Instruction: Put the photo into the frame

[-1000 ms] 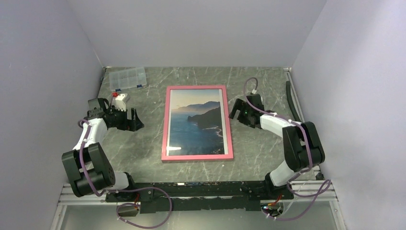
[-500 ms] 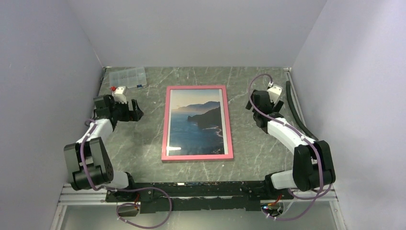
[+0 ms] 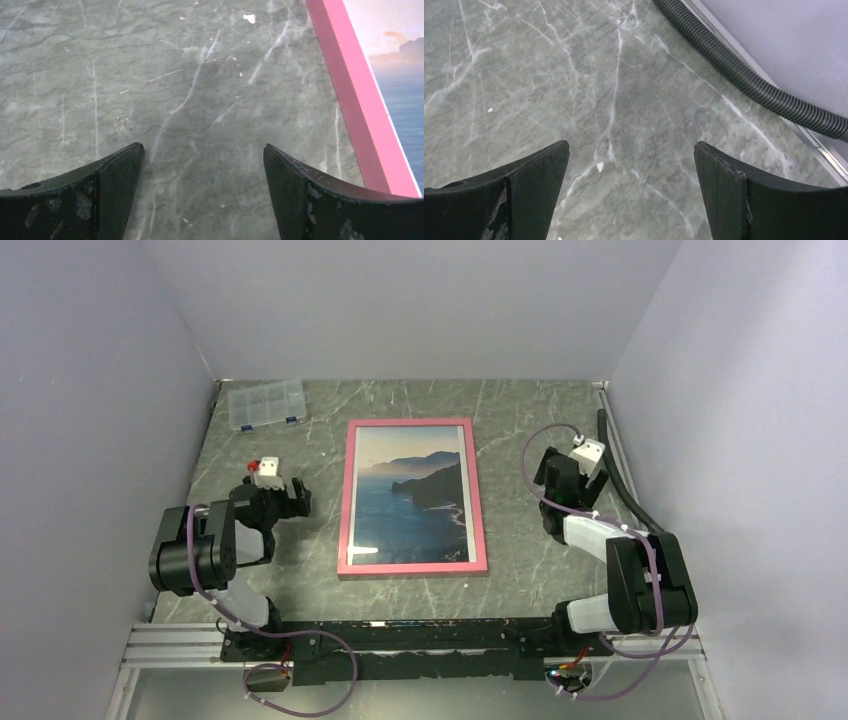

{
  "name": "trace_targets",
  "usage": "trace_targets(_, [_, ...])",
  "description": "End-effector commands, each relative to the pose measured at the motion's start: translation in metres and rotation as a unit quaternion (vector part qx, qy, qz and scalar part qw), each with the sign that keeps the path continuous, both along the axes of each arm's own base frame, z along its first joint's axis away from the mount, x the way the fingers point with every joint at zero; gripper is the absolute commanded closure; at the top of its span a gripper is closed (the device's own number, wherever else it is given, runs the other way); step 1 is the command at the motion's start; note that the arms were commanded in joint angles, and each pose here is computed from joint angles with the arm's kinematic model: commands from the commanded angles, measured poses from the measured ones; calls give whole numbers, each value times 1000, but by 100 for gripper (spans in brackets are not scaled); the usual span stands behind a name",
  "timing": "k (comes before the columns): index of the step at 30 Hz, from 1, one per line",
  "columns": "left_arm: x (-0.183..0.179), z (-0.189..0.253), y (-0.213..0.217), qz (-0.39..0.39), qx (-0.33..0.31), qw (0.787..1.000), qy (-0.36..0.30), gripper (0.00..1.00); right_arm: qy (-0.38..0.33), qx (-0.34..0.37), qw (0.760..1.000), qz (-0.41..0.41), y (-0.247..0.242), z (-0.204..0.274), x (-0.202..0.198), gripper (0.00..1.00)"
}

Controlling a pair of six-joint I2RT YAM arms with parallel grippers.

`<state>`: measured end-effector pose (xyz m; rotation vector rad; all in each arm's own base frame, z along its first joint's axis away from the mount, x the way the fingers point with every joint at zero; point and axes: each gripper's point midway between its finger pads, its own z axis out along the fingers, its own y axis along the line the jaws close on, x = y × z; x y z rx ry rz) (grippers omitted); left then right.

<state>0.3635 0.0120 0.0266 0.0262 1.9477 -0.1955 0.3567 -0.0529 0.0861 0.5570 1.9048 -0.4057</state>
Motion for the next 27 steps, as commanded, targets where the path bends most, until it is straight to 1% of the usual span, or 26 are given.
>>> trace_targets(1, [20,40,15,59,36,993,-93,6,-98,-31,995,21,-13,20,7,0])
trace_targets(2, [20,37,19,74,33,993,-82,6,-128,-32,991,33,-12,23,3,0])
trace_targets(4, [23,38,26,95,32,991,-87,6,-165,-32,985,50,-11,26,-2,0])
trace_targets(5, [24,37,30,107,32,990,-86,6,-165,-34,983,66,-8,25,-1,0])
trace_targets(6, [24,34,33,119,30,990,-73,6,-157,-27,982,101,3,21,2,0])
trace_targets(7, [25,32,36,129,29,989,-63,6,-151,-30,981,115,6,12,2,0])
trace_targets(8, [28,31,37,131,29,990,-54,6,-173,-50,977,115,4,19,3,0])
trace_targets(9, [31,29,37,131,30,990,-48,6,-166,-41,979,109,4,19,7,0])
trace_targets(10, [35,29,35,125,33,991,-46,6,-132,-26,985,108,5,6,10,0])
trace_targets(11, [36,27,30,112,37,992,-40,6,-140,-41,983,110,2,9,12,0])
trace_targets(13, [38,25,26,100,43,994,-31,6,-140,-27,984,110,5,10,13,0])
trace_targets(14, [39,26,26,101,43,993,-35,6,-151,-40,982,109,3,14,13,0])
trace_targets(15, [38,26,26,100,44,993,-36,6,-143,-42,983,109,2,11,10,0])
trace_targets(16, [38,26,23,94,43,994,-35,6,-143,-31,983,109,4,11,9,0])
trace_targets(22, [38,27,22,90,44,994,-37,6,-155,-54,979,121,9,17,9,0])
trace_targets(27, [37,26,22,89,44,994,-36,6,-149,-53,980,121,9,15,9,0])
